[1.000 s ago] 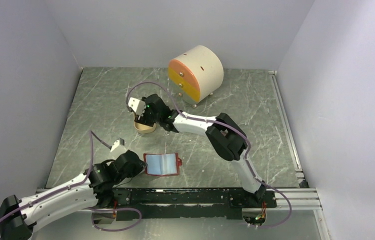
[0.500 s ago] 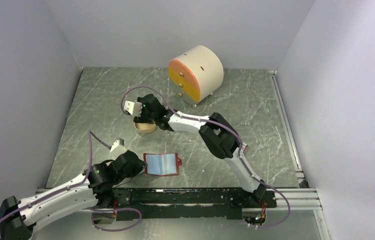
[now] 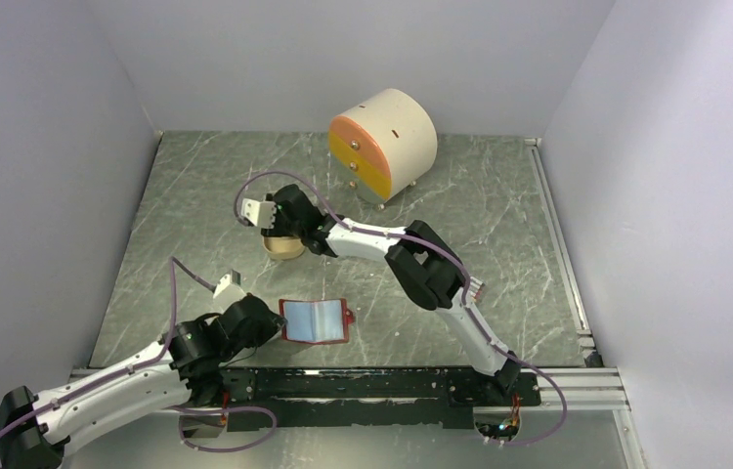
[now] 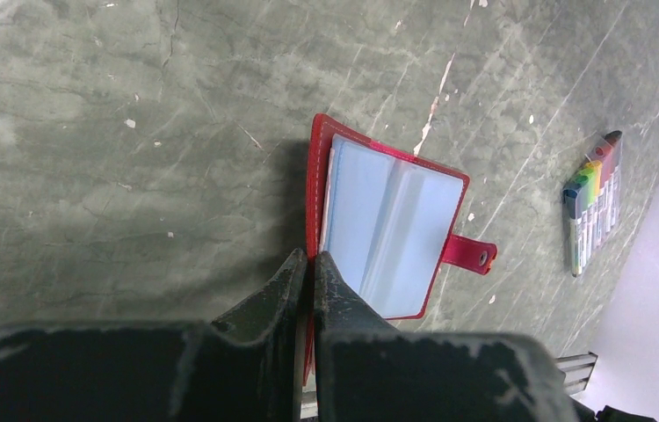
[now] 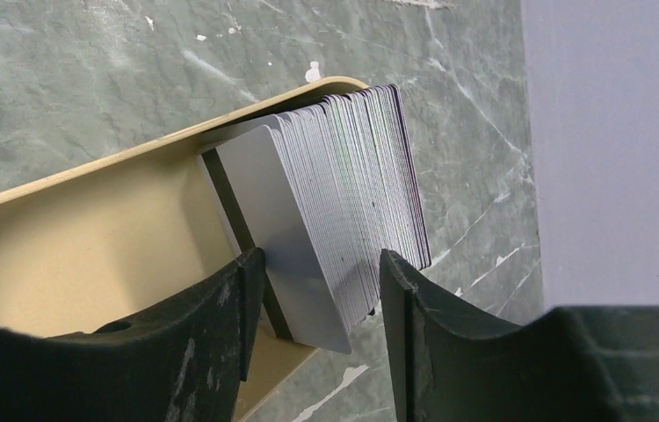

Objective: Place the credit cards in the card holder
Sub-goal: Pick up the credit card from the storage box.

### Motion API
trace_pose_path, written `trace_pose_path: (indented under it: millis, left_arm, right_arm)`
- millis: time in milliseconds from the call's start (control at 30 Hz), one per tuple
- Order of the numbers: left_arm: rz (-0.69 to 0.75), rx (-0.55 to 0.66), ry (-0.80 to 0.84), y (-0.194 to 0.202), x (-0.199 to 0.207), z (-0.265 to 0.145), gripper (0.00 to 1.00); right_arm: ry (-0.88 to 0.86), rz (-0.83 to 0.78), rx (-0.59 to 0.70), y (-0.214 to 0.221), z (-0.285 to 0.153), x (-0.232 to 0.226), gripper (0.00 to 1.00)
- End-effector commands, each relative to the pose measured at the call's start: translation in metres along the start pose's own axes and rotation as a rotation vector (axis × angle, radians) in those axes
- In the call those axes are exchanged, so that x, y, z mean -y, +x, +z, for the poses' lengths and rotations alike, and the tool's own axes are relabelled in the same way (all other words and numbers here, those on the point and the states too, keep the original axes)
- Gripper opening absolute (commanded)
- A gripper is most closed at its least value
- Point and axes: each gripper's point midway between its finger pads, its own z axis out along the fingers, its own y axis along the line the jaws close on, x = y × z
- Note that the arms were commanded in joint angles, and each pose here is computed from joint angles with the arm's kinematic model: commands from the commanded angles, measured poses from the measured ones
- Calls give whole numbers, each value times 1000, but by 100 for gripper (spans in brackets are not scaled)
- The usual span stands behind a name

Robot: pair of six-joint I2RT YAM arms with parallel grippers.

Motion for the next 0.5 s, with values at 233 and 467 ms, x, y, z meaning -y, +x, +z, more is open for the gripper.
trace_pose_path:
  millis: [233,467]
  left_arm:
    - [8,7,-2,-1,2,0,9]
    - [6,6,3,-1,3,0,9]
  right_arm:
    - [74,18,46,-15,-8,31,46]
    - [70,31,68,-20,-14,35,31]
